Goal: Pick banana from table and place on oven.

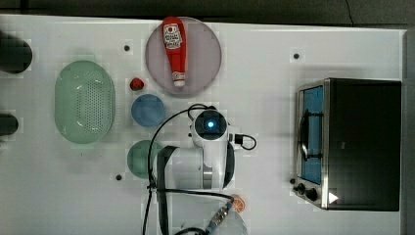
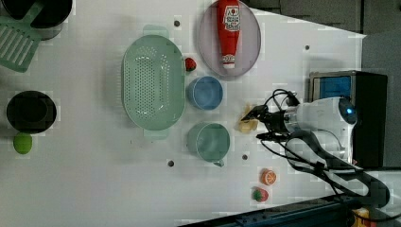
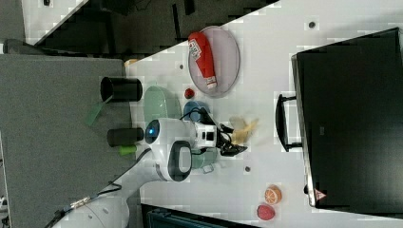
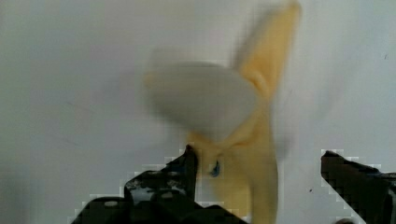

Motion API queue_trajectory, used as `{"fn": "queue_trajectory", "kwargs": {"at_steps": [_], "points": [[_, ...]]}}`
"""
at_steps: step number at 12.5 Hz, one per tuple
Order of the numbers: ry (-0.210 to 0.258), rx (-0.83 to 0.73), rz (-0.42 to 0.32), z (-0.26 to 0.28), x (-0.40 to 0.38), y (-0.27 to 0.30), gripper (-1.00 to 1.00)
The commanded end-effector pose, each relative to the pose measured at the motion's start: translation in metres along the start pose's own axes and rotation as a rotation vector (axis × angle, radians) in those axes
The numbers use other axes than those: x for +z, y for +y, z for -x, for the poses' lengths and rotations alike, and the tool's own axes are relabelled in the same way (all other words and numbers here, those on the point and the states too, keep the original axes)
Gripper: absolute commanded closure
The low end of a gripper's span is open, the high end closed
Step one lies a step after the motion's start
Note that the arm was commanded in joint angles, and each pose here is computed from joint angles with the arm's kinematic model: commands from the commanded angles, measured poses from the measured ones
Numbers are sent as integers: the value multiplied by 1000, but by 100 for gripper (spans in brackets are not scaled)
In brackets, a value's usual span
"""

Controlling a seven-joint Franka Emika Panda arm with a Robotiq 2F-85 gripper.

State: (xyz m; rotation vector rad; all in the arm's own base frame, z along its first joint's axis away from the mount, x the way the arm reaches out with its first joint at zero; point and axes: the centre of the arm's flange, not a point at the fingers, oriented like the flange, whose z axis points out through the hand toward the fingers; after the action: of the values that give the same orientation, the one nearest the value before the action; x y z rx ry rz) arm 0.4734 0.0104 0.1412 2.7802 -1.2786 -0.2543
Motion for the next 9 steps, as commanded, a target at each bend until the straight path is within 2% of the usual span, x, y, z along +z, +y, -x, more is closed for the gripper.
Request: {"fn": "queue_trajectory", "kwargs": {"at_steps": [1,5,6,9], "points": [[54,32,-62,-9,-21,-2,-42],[62,30,-72,-9,-23,-4,49],[64,29,-76,-9,-25,-5,59],[108,23,-128,-9,-62,-10,59]]}}
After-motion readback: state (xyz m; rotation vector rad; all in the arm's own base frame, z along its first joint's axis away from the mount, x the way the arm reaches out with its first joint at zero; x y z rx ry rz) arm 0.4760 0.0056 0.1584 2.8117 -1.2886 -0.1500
